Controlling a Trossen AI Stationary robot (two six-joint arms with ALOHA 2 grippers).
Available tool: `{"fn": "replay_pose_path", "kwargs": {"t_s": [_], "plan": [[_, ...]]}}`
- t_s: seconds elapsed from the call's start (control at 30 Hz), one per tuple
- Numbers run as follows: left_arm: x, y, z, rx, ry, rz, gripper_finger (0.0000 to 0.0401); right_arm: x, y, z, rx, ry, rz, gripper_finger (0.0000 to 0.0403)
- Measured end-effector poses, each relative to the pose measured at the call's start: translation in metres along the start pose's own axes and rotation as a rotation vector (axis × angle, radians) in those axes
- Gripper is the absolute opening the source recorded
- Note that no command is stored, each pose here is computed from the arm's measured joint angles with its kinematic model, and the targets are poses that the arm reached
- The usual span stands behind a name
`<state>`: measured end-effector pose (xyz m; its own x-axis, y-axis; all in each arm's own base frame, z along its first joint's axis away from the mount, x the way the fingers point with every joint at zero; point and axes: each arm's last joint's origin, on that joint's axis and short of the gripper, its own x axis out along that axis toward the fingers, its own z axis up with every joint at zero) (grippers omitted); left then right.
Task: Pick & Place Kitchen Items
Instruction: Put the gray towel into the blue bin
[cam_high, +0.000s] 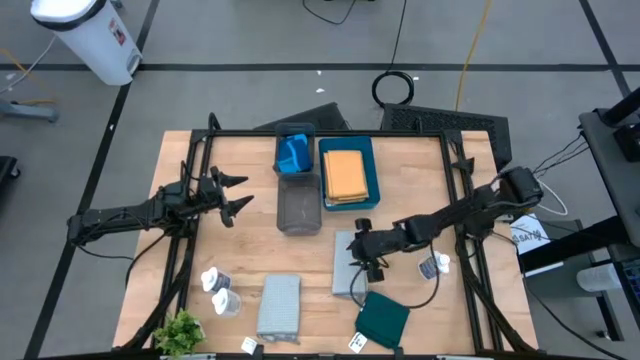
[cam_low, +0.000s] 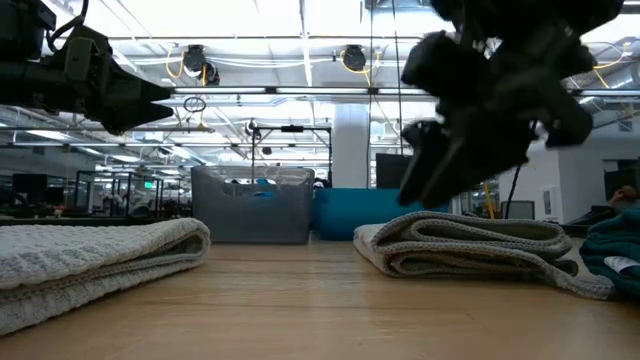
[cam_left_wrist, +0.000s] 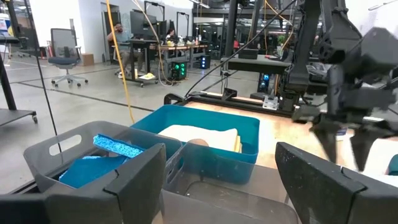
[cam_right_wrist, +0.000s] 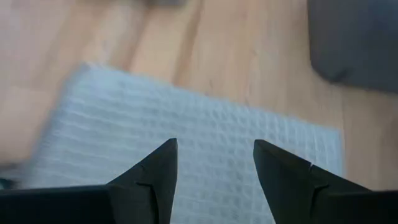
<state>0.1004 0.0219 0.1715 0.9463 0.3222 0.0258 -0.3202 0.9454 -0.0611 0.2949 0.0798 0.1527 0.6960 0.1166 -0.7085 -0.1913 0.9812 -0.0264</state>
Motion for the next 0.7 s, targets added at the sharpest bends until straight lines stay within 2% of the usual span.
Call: {"fn": "replay_pose_path", "kwargs": {"t_s": [0.17,0.33,0.47,0.6,0.7], "plan": [[0.0,0.0,0.0,0.0,0.0,0.0,0.0308,0.013,-0.009,-0.015,0.009,0.113,-0.023,0.0187],[0.0,0.0,0.0,0.0,0.0,0.0,0.0308,0.014,-0.015,-0.024,0.106,0.21,-0.047,0.0187],[0.0,0.0,0.0,0.0,0.0,0.001,0.0308,0.009,-0.016,-0.025,0.194,0.231,-0.055,0.0187],[0.0,0.0,0.0,0.0,0.001,0.0,0.0308,0.003,-0.015,-0.02,0.341,0.224,0.027,0.0187],[0.0,0.0,0.0,0.0,0.0,0.001,0.0308,-0.001,-0.012,-0.013,0.386,0.215,0.105,0.0187]]}}
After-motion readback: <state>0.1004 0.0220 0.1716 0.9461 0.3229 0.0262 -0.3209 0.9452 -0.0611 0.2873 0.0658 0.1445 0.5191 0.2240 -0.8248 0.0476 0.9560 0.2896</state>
